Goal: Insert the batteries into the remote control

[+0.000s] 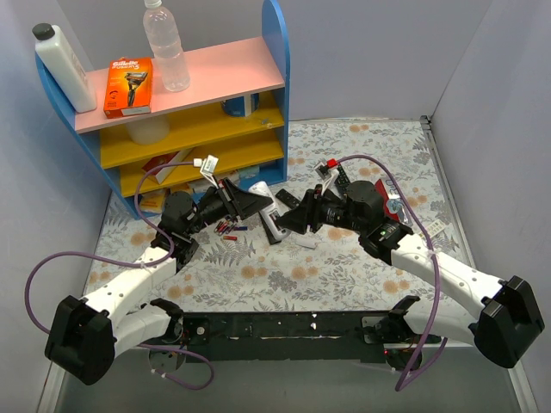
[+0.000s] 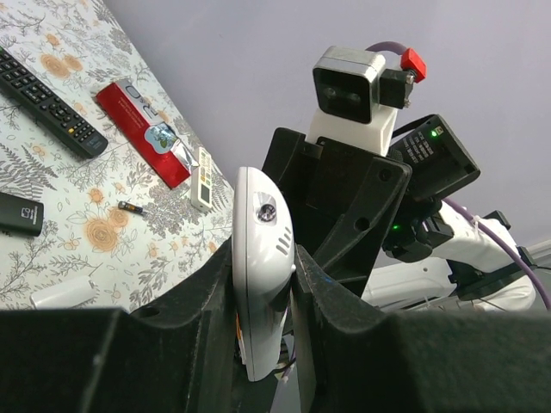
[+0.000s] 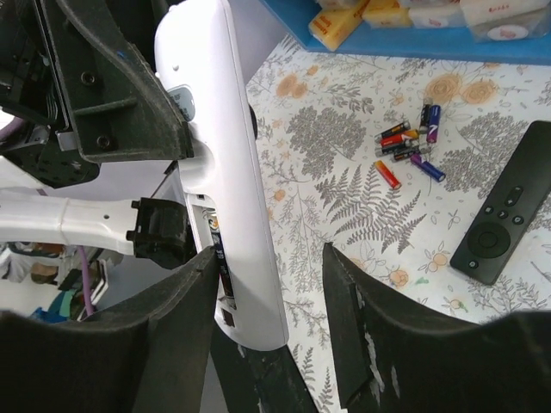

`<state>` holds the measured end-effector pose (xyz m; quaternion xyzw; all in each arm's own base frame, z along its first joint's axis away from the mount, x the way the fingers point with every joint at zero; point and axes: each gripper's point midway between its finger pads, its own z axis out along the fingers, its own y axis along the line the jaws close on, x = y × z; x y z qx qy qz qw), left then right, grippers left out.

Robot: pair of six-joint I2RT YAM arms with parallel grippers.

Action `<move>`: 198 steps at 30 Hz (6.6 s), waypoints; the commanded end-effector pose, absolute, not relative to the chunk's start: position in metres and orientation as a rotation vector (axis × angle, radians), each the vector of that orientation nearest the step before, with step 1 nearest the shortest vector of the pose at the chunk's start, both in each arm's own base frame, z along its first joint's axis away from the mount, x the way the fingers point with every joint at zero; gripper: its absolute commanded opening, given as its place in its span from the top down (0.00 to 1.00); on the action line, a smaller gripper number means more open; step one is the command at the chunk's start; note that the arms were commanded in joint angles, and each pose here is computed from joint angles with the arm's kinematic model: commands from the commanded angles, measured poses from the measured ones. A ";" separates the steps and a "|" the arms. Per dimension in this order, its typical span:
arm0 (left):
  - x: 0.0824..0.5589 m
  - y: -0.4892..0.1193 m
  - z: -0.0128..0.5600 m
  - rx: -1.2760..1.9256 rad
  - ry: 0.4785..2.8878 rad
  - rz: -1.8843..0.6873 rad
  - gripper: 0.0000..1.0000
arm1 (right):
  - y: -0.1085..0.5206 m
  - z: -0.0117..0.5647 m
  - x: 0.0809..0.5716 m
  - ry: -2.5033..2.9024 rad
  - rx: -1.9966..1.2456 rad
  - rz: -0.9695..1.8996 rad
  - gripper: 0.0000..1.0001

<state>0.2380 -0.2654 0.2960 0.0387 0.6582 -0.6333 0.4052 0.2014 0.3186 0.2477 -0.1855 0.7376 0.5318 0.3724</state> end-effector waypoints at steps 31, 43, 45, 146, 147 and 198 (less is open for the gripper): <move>0.260 -0.246 0.205 -0.062 1.973 -1.291 1.00 | 0.107 0.115 0.275 2.504 -0.369 0.168 0.44; 0.255 -0.246 0.202 -0.033 1.986 -1.294 1.00 | 0.070 0.064 0.288 2.635 -0.268 0.053 0.66; 0.253 -0.246 0.202 -0.032 1.985 -1.294 1.00 | 0.071 0.060 0.289 2.644 -0.285 0.054 0.66; 0.272 -0.266 0.210 -0.072 1.758 -1.517 1.00 | 0.311 0.200 0.182 2.516 -1.052 0.740 0.99; 0.272 -0.266 0.212 -0.072 1.743 -1.526 1.00 | 0.310 0.198 0.180 2.536 -1.045 0.734 0.99; 0.261 -0.263 0.214 -0.289 1.711 -1.662 1.00 | 0.328 0.203 0.186 2.663 -1.008 0.679 0.64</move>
